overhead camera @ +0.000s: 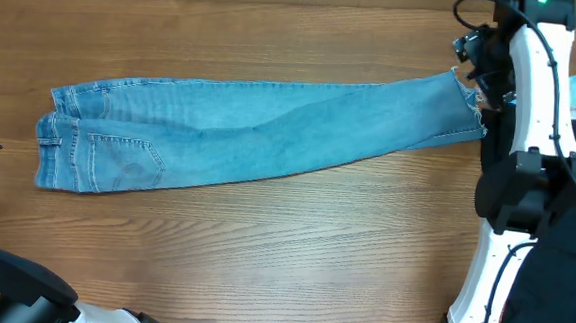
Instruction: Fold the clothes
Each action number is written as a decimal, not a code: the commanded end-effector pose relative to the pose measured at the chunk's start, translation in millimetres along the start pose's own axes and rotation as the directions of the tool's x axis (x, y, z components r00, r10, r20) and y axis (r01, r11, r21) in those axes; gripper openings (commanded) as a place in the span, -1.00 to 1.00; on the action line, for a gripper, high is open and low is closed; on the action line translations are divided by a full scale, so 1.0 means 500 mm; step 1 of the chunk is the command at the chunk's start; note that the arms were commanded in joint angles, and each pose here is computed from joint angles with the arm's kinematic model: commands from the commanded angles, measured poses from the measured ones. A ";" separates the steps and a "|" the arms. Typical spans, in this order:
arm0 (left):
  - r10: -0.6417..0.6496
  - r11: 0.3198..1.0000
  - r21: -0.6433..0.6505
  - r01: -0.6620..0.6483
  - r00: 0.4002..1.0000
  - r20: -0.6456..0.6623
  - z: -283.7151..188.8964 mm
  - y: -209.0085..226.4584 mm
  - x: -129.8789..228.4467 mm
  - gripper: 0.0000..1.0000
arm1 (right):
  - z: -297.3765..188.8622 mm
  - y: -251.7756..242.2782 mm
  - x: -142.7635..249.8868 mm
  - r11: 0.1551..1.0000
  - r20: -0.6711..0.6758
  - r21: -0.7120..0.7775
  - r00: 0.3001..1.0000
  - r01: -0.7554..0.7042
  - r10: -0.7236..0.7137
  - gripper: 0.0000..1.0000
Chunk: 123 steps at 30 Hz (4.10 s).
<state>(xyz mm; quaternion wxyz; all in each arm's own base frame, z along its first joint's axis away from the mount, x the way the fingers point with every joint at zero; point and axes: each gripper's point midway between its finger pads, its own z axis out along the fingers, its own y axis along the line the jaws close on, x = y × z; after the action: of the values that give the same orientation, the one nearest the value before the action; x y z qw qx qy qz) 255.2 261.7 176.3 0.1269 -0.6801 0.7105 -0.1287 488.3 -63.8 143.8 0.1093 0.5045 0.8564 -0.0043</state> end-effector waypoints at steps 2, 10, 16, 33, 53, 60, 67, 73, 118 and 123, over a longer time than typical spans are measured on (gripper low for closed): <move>-0.001 1.000 0.018 0.001 1.000 0.012 -0.013 -0.007 0.003 1.00 | -0.032 0.007 -0.010 0.999 0.031 -0.032 1.000 0.005 -0.004 1.00; -0.001 1.000 0.018 0.001 1.000 0.012 -0.013 -0.007 0.003 1.00 | -0.032 0.007 -0.010 0.999 0.031 -0.032 1.000 0.004 -0.003 1.00; -0.001 1.000 0.018 0.001 1.000 0.012 -0.013 -0.007 0.003 1.00 | -0.032 0.007 -0.010 0.999 0.031 -0.032 1.000 0.004 -0.003 1.00; -0.001 1.000 0.018 0.001 1.000 0.012 -0.013 -0.007 0.003 1.00 | -0.180 0.292 0.207 0.161 0.340 -0.719 0.544 0.676 -0.767 1.00; -0.001 1.000 0.018 0.001 1.000 0.012 -0.013 -0.007 0.003 1.00 | -0.077 0.370 1.103 -0.899 0.853 -0.239 -0.363 0.368 -0.375 0.83; -0.001 1.000 0.018 0.001 1.000 0.012 -0.013 -0.007 0.003 1.00 | -0.017 0.387 1.164 -0.903 0.882 -0.254 -0.299 0.347 -0.364 0.70; -0.001 1.000 0.018 0.001 1.000 0.012 -0.013 -0.007 0.003 1.00 | -0.048 0.342 1.183 -0.917 0.895 -0.338 -0.230 0.213 -0.383 0.73; -0.001 1.000 0.018 0.001 1.000 0.012 -0.013 -0.007 0.003 1.00 | 0.008 0.392 1.150 -0.882 0.852 -0.251 -0.341 0.398 -0.397 1.00; -0.001 1.000 0.018 0.001 1.000 0.012 -0.013 -0.007 0.003 1.00 | 0.078 0.559 1.012 -0.748 0.906 -0.313 -0.052 0.585 -0.420 -0.92; -0.001 1.000 0.018 0.001 1.000 0.012 -0.013 -0.007 0.003 1.00 | 0.010 0.605 0.962 -0.694 0.908 -0.368 0.078 0.619 -0.412 -0.67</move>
<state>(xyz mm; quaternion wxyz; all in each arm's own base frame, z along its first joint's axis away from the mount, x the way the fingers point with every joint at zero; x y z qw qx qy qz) 255.2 261.7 176.3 0.1269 -0.6801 0.7105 -0.1287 503.9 504.2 40.0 0.3961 -0.5001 0.6609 0.3953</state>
